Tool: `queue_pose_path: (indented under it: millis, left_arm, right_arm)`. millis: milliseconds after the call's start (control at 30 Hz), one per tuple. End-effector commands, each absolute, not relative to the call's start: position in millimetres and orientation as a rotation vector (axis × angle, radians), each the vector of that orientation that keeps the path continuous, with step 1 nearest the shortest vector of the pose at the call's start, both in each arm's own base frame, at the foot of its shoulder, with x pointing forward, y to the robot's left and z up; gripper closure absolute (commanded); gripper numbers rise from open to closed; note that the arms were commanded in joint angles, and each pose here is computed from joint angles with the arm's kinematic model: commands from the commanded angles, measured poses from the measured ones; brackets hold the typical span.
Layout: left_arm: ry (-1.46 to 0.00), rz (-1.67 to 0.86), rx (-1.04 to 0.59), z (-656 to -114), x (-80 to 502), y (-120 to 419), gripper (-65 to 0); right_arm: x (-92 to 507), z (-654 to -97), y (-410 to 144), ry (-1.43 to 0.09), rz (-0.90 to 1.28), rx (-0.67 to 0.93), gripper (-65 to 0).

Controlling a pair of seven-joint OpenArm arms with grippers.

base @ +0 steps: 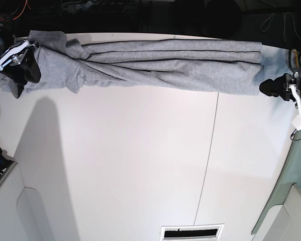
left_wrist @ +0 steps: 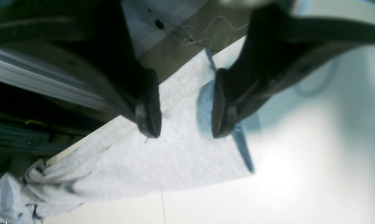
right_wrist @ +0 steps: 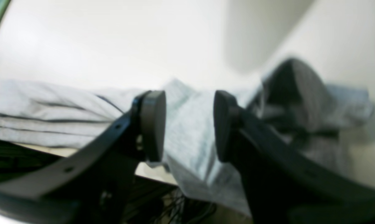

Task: Layout the t-shirt on the table in an organized manner, then fold the t-shirt properly
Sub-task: 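Fold the grasped edge over the first fold with both grippers, then grasp the strip end with the left gripper and lift it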

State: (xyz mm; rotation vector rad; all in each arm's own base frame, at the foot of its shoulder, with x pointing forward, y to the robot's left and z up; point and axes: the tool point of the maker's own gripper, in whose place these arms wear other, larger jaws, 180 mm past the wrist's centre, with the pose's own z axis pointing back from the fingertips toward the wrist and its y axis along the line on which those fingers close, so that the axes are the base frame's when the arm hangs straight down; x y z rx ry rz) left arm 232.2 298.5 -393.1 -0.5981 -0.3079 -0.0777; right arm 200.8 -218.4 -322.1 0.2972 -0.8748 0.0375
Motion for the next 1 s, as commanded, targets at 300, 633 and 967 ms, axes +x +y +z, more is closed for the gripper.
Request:
queue_pose_path:
  millis: [300, 633, 967]
  left_arm:
    - [-0.287, -0.076, -0.441, -426.3, 201.5, 321.7, -42.3]
    - [-0.281, -0.034, -0.457, -465.3, 186.9, 293.9, -42.3]
    - [-0.233, 0.002, -0.504, -484.1, 167.8, 272.2, -20.8]
  right_arm:
    - [209.0, -357.8, -241.9, -0.856, -0.062, 0.259, 0.0]
    - [171.6, -430.1, -258.4, -0.699, -0.264, 0.332, 0.0]
    - [177.3, -424.5, -255.2, -0.726, -0.286, 0.367, 0.0]
